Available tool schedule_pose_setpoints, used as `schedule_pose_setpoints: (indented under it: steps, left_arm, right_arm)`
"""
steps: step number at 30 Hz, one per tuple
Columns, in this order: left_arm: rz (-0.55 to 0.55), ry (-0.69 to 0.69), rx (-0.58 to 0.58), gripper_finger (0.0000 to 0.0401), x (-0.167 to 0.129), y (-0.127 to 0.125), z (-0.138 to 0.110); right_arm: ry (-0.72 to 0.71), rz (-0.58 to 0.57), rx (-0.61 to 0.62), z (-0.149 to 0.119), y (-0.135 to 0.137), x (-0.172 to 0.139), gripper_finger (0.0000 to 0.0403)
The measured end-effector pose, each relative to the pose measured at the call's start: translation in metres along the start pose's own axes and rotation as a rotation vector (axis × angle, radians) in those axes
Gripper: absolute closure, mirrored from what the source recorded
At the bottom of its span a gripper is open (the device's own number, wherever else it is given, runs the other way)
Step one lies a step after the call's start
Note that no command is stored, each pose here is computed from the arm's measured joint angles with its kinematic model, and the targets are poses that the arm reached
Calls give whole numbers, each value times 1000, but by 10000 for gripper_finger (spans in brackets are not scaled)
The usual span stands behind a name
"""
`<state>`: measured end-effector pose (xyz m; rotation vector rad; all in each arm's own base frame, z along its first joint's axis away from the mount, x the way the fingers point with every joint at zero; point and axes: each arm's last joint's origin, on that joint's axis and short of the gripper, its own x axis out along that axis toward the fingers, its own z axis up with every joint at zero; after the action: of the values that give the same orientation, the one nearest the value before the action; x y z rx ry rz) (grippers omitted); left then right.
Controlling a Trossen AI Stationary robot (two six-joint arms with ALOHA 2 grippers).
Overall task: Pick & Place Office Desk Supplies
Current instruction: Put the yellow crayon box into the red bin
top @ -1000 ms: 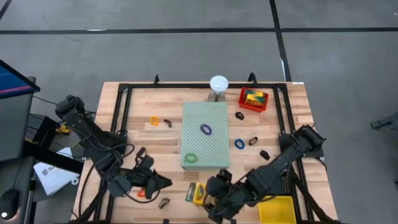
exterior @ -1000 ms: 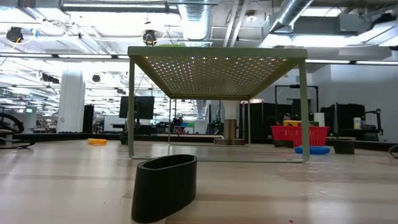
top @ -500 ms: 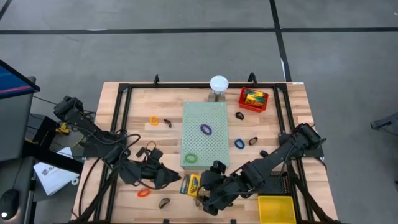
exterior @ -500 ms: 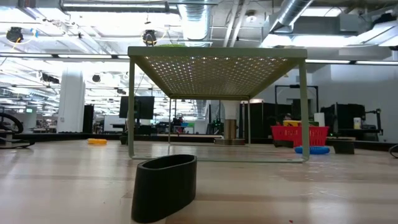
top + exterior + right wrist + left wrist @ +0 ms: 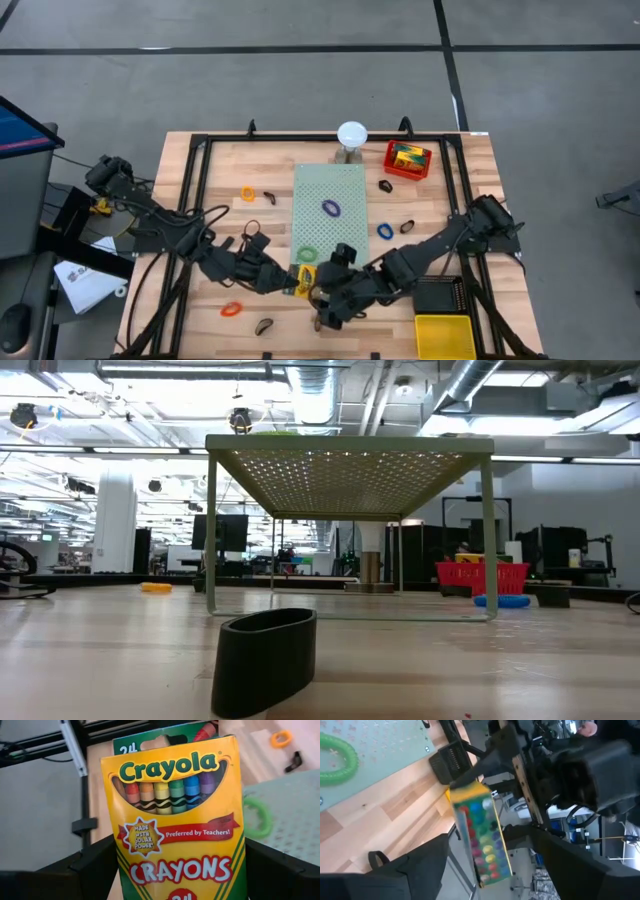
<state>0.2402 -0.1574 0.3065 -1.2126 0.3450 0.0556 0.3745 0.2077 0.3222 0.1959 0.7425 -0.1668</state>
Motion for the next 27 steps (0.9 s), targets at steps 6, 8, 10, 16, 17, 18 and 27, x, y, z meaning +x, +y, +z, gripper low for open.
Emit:
schedule_pose_setpoints:
  steps: [6,8,10,16,17,18,27]
  left_arm:
    - [17,-19,-2,100,3,2,6]
    - [24,-28,-3,100,4,3,8]
    - [26,-37,-7,100,5,4,11]
    - [30,-9,-11,103,7,5,15]
    - [35,-6,-9,107,7,6,15]
    - [40,-2,-7,113,7,6,14]
    - [67,13,-4,242,7,9,14]
  right_arm:
    - [-21,-25,-17,6,-7,4,58]
    - [-29,-25,-18,9,-9,5,58]
    - [-35,-24,-12,10,-10,6,58]
    - [-37,-34,-3,13,-14,8,58]
    - [-37,-36,-2,13,-15,9,58]
    - [-37,-38,0,14,-16,9,58]
    - [-44,-54,19,20,-24,13,58]
